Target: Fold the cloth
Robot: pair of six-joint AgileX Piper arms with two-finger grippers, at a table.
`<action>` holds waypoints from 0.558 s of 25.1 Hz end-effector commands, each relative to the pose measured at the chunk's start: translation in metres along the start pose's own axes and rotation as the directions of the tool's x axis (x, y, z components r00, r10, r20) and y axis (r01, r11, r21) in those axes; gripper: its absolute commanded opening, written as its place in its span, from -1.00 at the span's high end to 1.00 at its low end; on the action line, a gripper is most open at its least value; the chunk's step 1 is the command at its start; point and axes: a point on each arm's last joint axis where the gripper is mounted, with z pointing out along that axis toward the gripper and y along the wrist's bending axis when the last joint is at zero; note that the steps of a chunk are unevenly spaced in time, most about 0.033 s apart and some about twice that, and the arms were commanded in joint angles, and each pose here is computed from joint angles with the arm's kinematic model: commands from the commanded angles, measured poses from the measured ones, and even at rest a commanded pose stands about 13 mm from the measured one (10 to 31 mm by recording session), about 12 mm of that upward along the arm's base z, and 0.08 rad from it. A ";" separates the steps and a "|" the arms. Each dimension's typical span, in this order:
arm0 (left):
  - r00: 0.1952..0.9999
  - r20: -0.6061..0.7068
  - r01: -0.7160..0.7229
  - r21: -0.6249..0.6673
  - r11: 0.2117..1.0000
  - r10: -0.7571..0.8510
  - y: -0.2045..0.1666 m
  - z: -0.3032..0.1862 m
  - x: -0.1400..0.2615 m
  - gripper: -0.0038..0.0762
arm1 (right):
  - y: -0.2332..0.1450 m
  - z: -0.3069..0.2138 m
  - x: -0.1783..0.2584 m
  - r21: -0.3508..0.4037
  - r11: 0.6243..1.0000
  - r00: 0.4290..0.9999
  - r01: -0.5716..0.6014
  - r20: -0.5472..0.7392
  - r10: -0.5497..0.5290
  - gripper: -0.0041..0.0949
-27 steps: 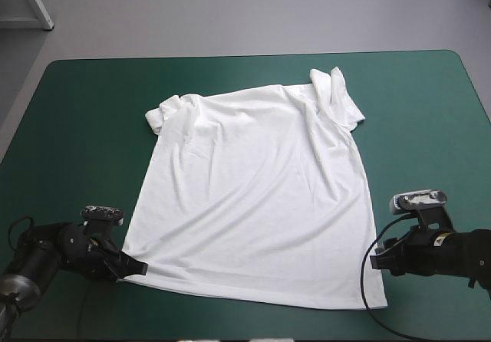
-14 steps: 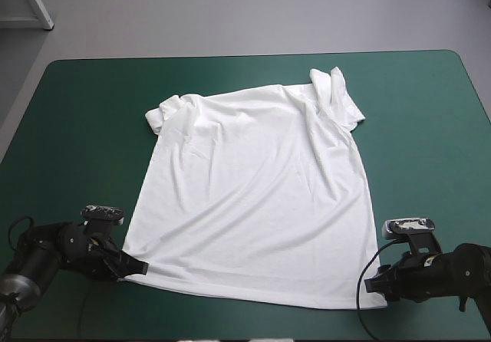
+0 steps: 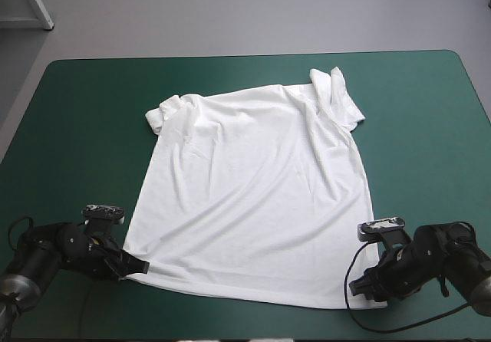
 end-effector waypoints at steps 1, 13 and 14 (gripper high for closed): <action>0.999 0.046 -0.006 -0.011 1.000 0.006 0.000 -0.007 -0.007 0.86 | 0.004 0.006 -0.007 -0.001 0.999 0.999 -0.041 0.020 0.041 0.02; 0.995 0.097 -0.005 -0.027 1.000 0.007 0.001 -0.009 -0.010 0.86 | 0.001 0.005 -0.022 0.027 0.999 0.990 -0.024 0.138 0.020 0.93; 0.992 0.129 -0.006 -0.035 0.999 0.010 0.001 -0.012 -0.013 0.86 | 0.002 0.000 -0.025 0.028 1.000 0.985 -0.012 0.174 0.007 0.93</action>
